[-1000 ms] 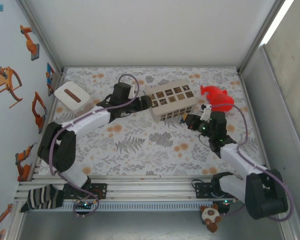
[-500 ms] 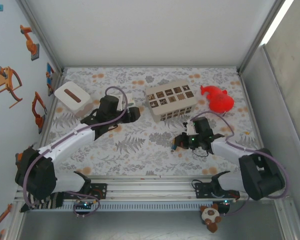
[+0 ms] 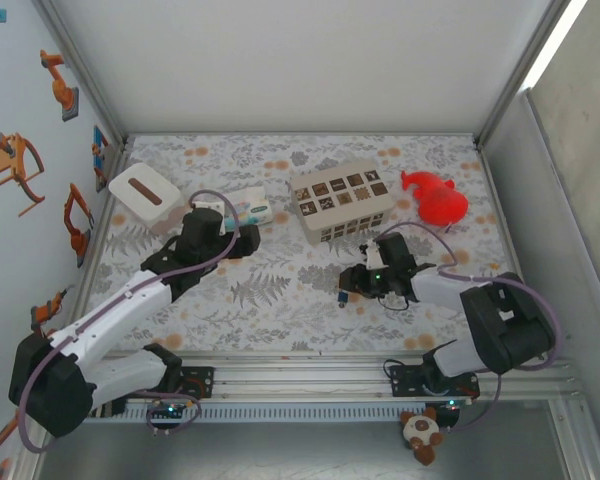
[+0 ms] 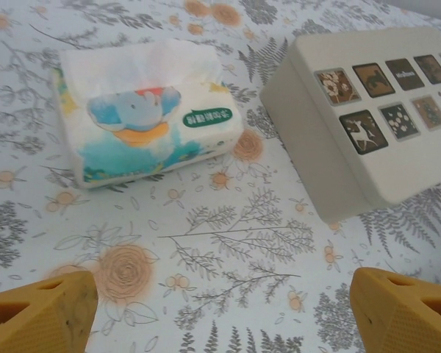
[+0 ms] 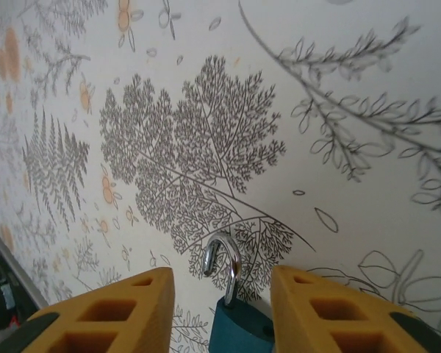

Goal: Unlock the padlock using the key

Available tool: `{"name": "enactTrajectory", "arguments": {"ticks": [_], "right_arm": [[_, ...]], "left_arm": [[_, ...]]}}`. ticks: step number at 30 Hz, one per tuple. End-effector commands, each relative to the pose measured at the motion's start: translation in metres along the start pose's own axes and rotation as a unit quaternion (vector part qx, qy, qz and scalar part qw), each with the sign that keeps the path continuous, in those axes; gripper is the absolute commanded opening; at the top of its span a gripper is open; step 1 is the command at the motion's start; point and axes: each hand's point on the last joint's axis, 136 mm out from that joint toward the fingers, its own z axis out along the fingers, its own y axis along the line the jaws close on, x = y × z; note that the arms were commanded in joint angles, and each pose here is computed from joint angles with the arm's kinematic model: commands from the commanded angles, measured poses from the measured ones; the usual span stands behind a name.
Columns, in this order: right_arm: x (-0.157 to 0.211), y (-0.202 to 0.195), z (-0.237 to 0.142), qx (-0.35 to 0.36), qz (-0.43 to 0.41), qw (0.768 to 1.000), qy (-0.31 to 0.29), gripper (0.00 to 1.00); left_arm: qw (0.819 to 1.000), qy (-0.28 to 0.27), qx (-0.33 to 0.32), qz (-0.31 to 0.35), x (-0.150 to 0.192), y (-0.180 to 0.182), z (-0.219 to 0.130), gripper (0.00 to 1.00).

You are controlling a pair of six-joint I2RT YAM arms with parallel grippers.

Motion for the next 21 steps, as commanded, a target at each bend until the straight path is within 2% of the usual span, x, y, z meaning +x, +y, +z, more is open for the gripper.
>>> {"name": "enactTrajectory", "arguments": {"ticks": [1, 5, 6, 12, 18, 21], "right_arm": [[-0.019, 0.001, -0.026, 0.065, -0.053, 0.996, -0.034, 0.43], [-0.043, 0.006, -0.066, 0.134, -0.117, 0.98, -0.084, 0.47], [-0.051, 0.007, -0.078, 0.154, -0.136, 0.973, -0.103, 0.49], [-0.094, 0.0, -0.145, 0.268, -0.201, 0.914, -0.229, 0.65], [-0.118, -0.033, -0.192, 0.327, -0.182, 0.867, -0.329, 0.84], [-0.125, -0.057, -0.207, 0.354, -0.157, 0.846, -0.368, 0.96]], "left_arm": [[0.998, -0.026, -0.06, 0.017, -0.005, 0.027, -0.012, 0.92], [0.991, -0.069, -0.113, 0.014, -0.017, 0.05, -0.028, 1.0], [0.988, -0.082, -0.131, 0.012, -0.02, 0.057, -0.032, 0.97], [0.96, -0.133, -0.244, 0.02, -0.034, 0.103, -0.053, 0.96], [0.941, -0.172, -0.29, 0.03, -0.043, 0.134, -0.058, 0.96], [0.938, -0.173, -0.298, 0.038, -0.04, 0.149, -0.052, 0.96]]}}
